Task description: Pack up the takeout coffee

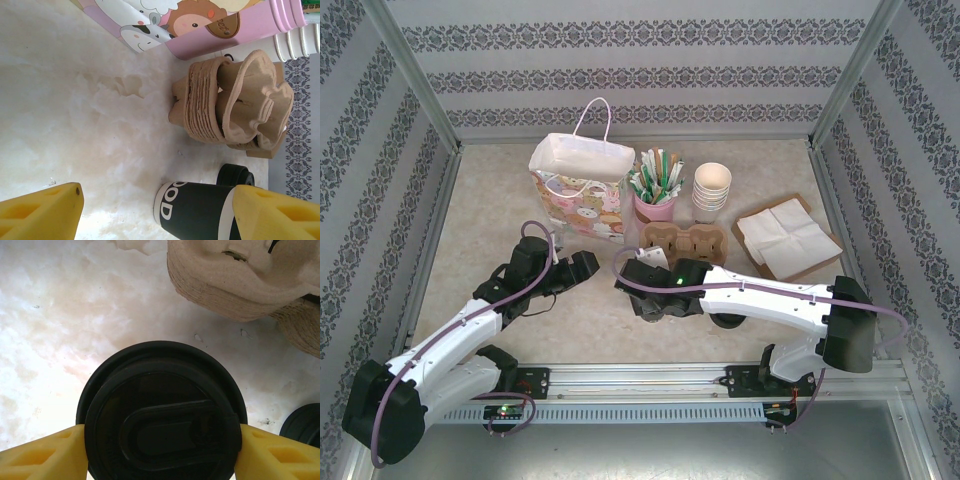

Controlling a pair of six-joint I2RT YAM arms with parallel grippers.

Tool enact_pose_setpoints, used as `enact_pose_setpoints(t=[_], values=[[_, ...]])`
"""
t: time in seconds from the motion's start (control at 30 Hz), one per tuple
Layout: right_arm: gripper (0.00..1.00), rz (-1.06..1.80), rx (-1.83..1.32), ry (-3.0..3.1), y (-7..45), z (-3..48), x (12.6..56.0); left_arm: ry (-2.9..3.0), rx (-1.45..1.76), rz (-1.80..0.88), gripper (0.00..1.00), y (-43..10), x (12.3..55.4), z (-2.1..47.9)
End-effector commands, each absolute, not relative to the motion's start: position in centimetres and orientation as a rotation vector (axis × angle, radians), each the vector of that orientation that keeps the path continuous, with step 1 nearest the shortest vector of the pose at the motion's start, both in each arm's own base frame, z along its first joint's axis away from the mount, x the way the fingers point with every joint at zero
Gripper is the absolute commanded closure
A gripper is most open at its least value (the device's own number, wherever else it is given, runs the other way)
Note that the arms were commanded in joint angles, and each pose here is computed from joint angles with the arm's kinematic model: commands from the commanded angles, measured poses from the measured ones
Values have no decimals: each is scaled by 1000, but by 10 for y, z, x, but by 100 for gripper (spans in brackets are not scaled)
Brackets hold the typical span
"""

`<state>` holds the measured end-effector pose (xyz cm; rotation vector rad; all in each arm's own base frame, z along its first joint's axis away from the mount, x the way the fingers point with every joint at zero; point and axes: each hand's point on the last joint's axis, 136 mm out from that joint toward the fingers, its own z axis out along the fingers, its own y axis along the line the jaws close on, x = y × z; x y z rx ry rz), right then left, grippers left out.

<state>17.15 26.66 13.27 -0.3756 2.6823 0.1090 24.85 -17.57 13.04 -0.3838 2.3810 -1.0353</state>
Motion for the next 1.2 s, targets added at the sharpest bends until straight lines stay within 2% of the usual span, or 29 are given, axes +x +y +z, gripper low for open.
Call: enact_pose_setpoints(t=[0.0, 0.2, 1.17], values=[[32, 16, -342, 2760, 249, 114, 164, 2379, -360, -1042, 21, -181, 247, 131], [32, 22, -334, 2751, 248, 118, 167, 2374, -360, -1042, 21, -181, 249, 132], [38, -182, -459, 3095, 225, 53, 120, 2396, -318, -1055, 23, -186, 244, 129]])
